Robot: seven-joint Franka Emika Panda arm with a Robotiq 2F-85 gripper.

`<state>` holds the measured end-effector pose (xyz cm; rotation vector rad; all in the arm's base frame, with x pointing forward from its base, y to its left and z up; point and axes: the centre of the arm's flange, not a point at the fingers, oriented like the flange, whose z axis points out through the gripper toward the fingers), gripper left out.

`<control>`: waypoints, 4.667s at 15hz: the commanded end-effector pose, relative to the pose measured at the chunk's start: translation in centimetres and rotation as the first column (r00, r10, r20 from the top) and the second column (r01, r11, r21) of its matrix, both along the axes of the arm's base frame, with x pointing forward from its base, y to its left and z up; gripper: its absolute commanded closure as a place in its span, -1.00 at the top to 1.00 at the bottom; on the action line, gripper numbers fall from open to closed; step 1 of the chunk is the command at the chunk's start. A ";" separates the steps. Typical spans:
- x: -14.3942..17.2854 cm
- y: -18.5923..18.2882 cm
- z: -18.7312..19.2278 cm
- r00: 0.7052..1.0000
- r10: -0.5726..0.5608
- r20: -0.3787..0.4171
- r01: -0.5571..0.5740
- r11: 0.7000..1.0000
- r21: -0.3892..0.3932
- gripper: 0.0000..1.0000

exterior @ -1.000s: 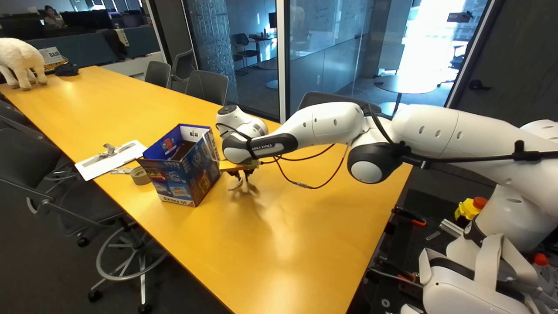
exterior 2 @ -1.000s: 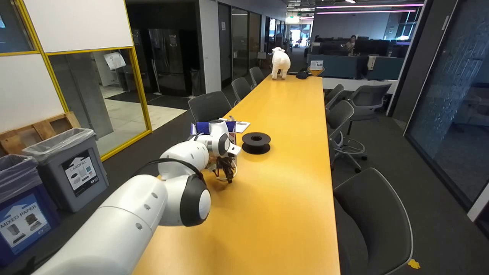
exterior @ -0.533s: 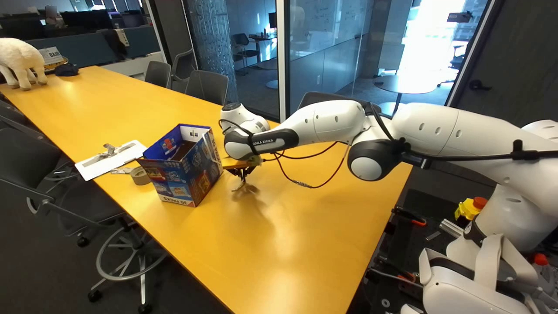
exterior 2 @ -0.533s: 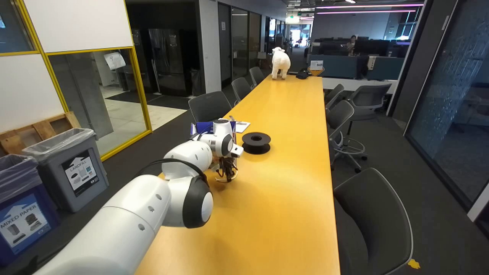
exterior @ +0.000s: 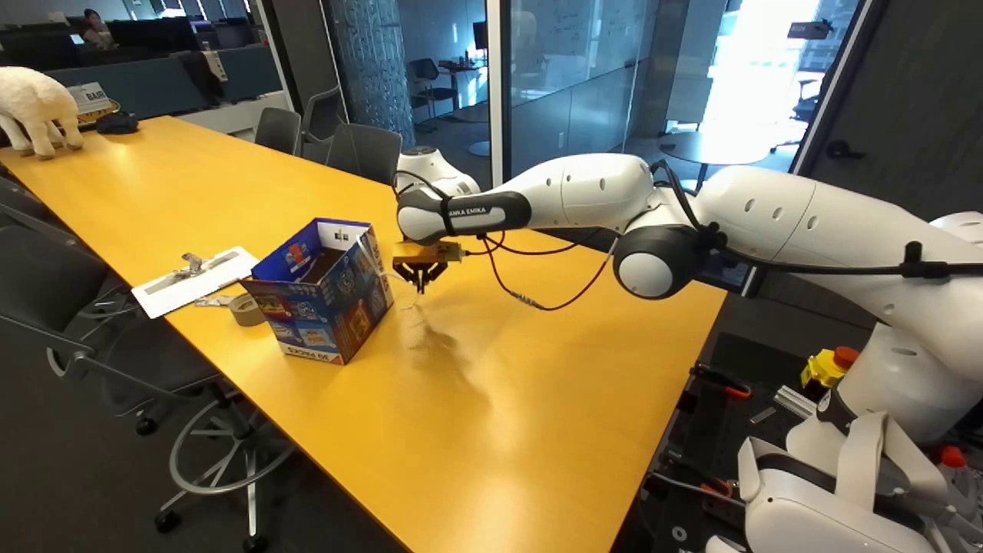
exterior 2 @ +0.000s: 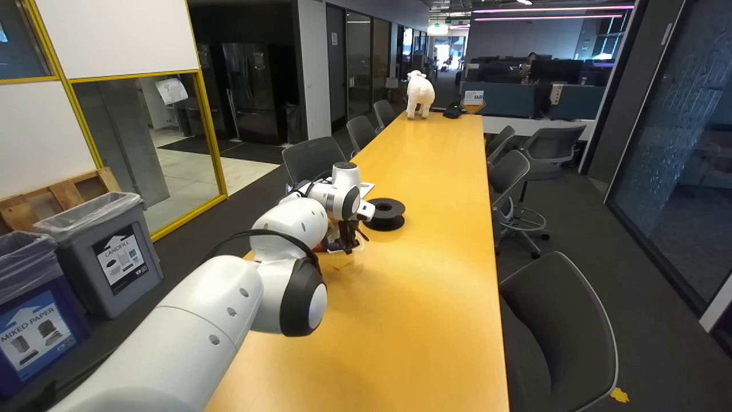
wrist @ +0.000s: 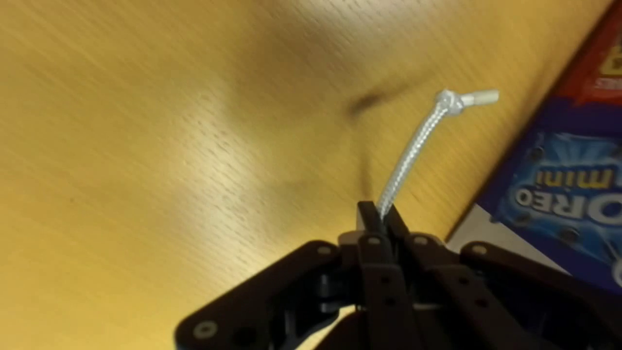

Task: Put the ropes inside the box.

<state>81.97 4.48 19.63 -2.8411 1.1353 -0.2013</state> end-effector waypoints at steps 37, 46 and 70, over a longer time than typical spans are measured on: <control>4.6 14.2 28.4 0.632 -0.012 0.774 -0.113 0.988 0.108 -0.98; 7.8 12.9 17.7 0.855 0.060 0.515 -0.146 0.981 0.129 -0.98; -2.6 8.3 21.9 0.916 0.343 0.209 -0.304 0.932 -0.198 1.00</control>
